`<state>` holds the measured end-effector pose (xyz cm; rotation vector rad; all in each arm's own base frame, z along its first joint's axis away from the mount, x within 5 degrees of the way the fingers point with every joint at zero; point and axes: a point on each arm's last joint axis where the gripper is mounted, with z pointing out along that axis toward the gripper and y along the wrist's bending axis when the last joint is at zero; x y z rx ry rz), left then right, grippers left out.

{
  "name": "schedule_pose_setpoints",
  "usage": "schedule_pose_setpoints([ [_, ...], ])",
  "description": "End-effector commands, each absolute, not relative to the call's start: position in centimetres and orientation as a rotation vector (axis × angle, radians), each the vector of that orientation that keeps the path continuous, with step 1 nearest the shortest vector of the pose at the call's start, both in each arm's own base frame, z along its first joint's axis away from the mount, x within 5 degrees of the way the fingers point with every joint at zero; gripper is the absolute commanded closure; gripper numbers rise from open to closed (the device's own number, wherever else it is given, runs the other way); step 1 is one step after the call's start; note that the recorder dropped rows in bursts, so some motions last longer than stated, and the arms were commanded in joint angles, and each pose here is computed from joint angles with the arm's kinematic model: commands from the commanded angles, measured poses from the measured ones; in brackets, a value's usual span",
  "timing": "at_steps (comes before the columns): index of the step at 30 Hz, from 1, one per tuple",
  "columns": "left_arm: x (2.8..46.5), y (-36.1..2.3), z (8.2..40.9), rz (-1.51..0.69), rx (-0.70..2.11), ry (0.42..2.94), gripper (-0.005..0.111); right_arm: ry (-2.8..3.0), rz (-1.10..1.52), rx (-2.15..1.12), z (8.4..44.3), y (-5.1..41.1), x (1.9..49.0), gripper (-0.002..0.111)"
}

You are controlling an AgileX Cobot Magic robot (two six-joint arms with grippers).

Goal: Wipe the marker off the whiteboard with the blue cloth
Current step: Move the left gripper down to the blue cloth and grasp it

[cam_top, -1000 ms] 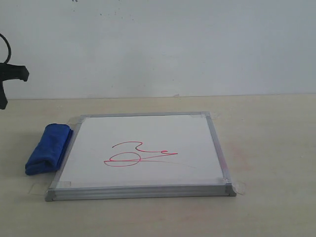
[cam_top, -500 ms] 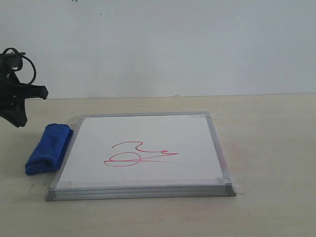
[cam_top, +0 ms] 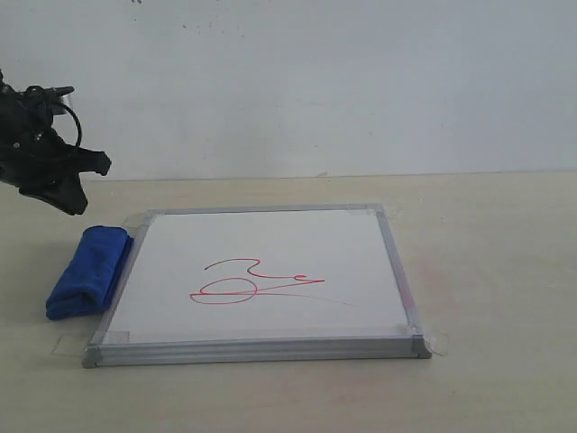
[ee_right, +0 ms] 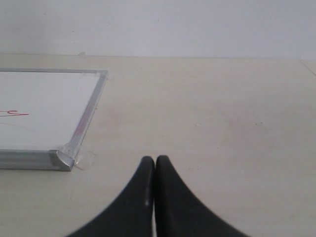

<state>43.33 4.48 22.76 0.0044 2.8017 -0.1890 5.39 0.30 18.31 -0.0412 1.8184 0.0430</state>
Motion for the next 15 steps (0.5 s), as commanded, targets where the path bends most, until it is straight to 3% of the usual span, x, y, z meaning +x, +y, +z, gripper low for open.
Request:
schedule_pose_setpoints([
  [1, 43.2, 4.9, 22.9, -0.126, 0.037, 2.816, 0.089, 1.804, 0.037, -0.037, 18.4, 0.3, 5.4, 0.108],
  [5, 42.8, 5.5, 22.7, -0.044, -0.08, 2.867, 0.047, 1.804, 0.037, -0.037, 18.4, 0.3, 5.4, 0.108],
  [6, 42.8, 5.5, 22.7, -0.046, -0.09, 2.869, 0.044, 1.804, 0.037, -0.037, 18.4, 0.3, 5.4, 0.108],
  [15, 43.3, 5.3, 20.7, -0.105, -0.191, 2.911, 0.042, 1.804, 0.037, -0.037, 18.4, 0.3, 5.4, 0.108],
])
